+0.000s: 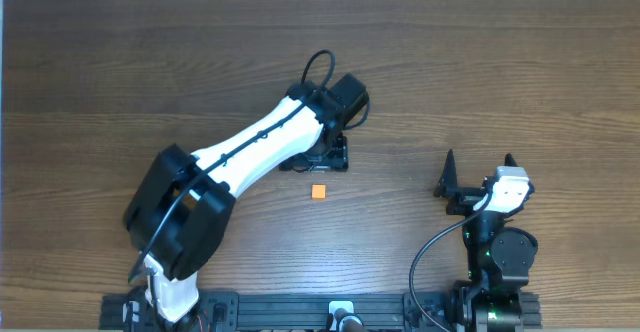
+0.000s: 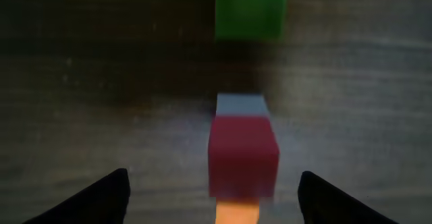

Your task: Stack Cubes

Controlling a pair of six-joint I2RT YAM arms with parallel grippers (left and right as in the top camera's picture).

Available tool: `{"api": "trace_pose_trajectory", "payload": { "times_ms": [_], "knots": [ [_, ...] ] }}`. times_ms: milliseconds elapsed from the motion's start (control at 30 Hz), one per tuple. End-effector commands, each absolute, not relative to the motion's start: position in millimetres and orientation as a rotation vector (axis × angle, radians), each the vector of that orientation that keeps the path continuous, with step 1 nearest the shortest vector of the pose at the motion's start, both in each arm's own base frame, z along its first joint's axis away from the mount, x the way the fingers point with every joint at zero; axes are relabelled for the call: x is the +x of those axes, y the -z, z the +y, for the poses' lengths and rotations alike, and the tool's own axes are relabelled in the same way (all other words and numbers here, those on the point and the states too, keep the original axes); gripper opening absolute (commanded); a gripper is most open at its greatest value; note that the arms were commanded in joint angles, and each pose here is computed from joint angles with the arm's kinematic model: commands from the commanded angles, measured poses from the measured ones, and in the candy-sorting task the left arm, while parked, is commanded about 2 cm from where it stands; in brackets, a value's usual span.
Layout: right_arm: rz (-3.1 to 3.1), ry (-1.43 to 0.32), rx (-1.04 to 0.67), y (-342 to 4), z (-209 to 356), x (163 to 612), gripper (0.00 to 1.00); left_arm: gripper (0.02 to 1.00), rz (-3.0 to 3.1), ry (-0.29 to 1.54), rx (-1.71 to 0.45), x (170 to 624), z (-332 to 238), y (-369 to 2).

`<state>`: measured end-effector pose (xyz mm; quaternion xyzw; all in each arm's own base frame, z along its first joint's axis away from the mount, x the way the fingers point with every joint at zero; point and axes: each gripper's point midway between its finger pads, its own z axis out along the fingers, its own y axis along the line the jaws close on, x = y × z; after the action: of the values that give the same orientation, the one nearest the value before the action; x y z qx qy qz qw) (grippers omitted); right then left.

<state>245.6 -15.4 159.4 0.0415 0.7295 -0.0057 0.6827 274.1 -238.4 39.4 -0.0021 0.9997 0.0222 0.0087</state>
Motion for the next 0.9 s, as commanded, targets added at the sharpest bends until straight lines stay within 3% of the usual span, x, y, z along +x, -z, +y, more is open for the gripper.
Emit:
{"api": "trace_pose_trajectory", "payload": {
  "times_ms": [33, 433, 900],
  "knots": [
    [1.646, 0.008, 0.098, -156, -15, 246, 0.993, 0.840, 3.133, 0.029, 0.041, 253, -252, -66],
    [1.646, 0.008, 0.098, -156, -15, 246, 0.993, 0.805, 3.215, -0.030, 0.020, 215, -247, -33],
    [1.647, 0.008, 0.098, -156, -15, 246, 0.991, 0.698, 3.196, 0.026, 0.031, 216, -251, -19]
  ]
}}
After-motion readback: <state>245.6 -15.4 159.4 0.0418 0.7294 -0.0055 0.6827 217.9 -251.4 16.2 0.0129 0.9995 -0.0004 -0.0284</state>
